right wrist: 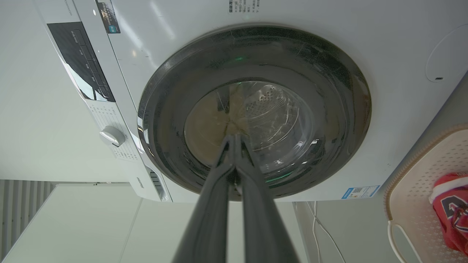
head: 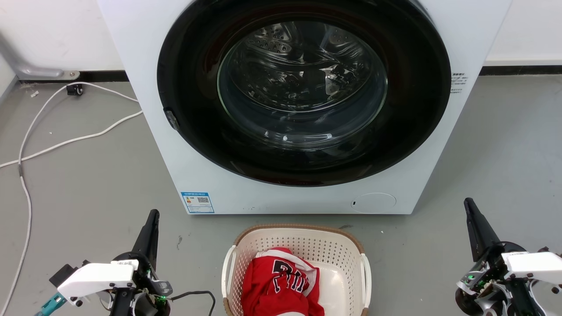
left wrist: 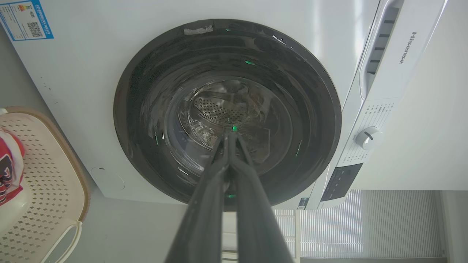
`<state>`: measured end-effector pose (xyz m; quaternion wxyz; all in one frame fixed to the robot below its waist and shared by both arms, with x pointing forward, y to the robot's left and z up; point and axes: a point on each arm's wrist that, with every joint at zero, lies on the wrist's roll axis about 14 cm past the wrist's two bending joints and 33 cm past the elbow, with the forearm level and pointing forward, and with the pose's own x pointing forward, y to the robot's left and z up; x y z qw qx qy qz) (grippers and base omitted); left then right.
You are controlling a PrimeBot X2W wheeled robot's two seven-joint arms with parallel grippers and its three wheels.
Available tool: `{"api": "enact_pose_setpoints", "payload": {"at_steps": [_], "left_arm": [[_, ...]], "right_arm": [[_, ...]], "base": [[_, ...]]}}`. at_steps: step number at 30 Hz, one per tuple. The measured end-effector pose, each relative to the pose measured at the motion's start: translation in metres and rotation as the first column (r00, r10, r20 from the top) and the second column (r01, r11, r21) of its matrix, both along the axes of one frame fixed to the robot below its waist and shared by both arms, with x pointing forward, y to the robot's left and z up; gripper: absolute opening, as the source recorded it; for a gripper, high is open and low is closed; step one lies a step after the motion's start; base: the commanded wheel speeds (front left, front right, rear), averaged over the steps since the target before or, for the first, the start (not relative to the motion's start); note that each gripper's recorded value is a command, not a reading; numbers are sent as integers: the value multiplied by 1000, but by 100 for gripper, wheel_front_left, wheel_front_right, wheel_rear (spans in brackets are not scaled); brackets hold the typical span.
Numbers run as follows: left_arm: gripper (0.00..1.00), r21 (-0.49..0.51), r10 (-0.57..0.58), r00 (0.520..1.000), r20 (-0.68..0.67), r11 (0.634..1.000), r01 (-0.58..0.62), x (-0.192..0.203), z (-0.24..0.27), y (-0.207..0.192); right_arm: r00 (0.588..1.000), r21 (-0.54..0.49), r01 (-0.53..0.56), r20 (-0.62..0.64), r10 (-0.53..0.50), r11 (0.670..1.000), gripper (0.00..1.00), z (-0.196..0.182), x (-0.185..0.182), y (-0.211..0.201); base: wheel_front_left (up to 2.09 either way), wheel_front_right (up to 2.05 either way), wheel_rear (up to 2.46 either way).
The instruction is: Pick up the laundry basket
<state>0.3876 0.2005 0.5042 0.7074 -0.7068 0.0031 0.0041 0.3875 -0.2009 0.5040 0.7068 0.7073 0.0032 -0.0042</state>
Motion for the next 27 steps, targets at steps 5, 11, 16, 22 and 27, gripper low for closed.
{"api": "enact_pose_setpoints", "payload": {"at_steps": [5, 11, 16, 22, 27], "left_arm": [[0, -1, 0, 1000, 0, 1000, 0, 0, 0, 0], [0, -1, -2, 1000, 0, 1000, 2, 0, 0, 0], [0, -1, -1, 1000, 0, 1000, 1, 0, 0, 0], [0, -2, 0, 1000, 0, 1000, 0, 0, 0, 0], [0, -2, 0, 1000, 0, 1000, 0, 0, 0, 0]], "right_arm": [[1000, 0, 1, 0, -1, 1000, 0, 0, 0, 0], [1000, -2, 1, 0, -1, 1000, 0, 0, 0, 0], [1000, -2, 1, 0, -1, 1000, 0, 0, 0, 0], [1000, -1, -1, 0, 1, 1000, 0, 0, 0, 0], [1000, -1, -1, 0, 1, 1000, 0, 0, 0, 0]], "base": [[0, 0, 0], [0, 0, 0], [0, 0, 0], [0, 0, 0], [0, 0, 0]]}}
